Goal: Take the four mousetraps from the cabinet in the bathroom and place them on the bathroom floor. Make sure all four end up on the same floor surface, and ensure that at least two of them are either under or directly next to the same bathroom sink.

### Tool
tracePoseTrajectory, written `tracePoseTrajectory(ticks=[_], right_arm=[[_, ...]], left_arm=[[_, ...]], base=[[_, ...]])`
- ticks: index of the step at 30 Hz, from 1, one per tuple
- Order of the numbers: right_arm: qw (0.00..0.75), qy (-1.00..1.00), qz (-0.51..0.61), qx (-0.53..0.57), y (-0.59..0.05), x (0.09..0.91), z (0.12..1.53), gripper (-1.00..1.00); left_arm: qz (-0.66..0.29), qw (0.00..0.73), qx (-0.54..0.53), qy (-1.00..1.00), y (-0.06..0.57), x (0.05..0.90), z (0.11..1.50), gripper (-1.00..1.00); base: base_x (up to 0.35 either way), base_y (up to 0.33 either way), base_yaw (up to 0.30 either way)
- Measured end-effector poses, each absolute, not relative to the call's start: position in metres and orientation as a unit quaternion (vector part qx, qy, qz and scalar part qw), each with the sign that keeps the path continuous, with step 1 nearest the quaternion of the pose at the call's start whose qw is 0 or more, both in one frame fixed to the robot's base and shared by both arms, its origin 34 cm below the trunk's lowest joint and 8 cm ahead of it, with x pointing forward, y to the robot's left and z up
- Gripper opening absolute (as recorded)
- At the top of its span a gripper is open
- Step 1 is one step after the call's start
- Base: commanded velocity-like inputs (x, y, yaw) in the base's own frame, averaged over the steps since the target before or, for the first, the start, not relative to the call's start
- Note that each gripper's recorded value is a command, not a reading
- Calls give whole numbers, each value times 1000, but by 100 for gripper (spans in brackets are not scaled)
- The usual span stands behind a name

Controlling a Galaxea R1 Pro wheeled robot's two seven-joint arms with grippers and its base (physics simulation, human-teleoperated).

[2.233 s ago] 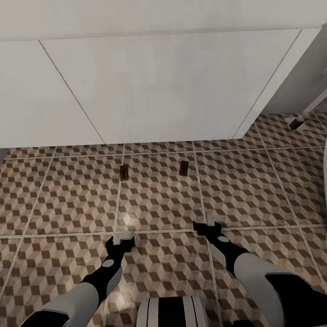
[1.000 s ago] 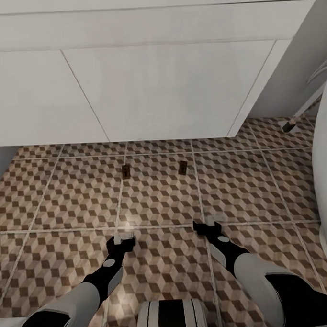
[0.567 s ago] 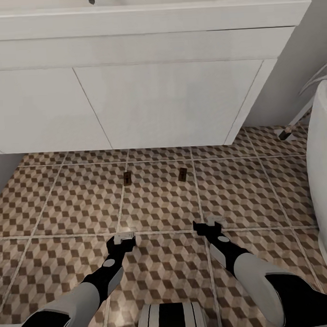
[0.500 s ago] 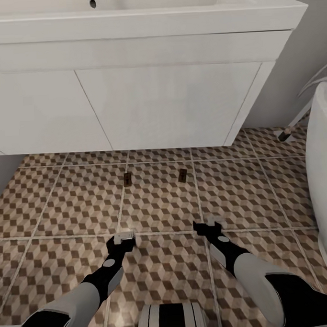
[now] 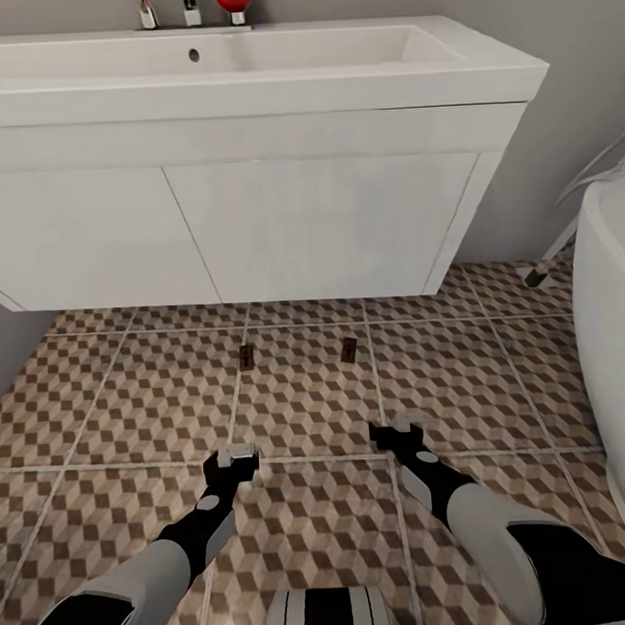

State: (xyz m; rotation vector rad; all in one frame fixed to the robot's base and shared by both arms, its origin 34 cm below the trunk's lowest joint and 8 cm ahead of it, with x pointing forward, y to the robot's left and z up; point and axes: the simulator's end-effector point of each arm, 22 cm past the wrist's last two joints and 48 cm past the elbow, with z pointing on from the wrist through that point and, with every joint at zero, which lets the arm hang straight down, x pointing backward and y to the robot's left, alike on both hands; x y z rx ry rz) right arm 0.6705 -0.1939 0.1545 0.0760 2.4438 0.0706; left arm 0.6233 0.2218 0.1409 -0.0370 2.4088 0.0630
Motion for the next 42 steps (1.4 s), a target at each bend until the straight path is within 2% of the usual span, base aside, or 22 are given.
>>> tracePoseTrajectory(ticks=[42], right_arm=[[420,906,30,27,-194,720,264,100]], left_arm=[[23,434,-18,900,222,674,241,100]], base=[[0,0,0]])
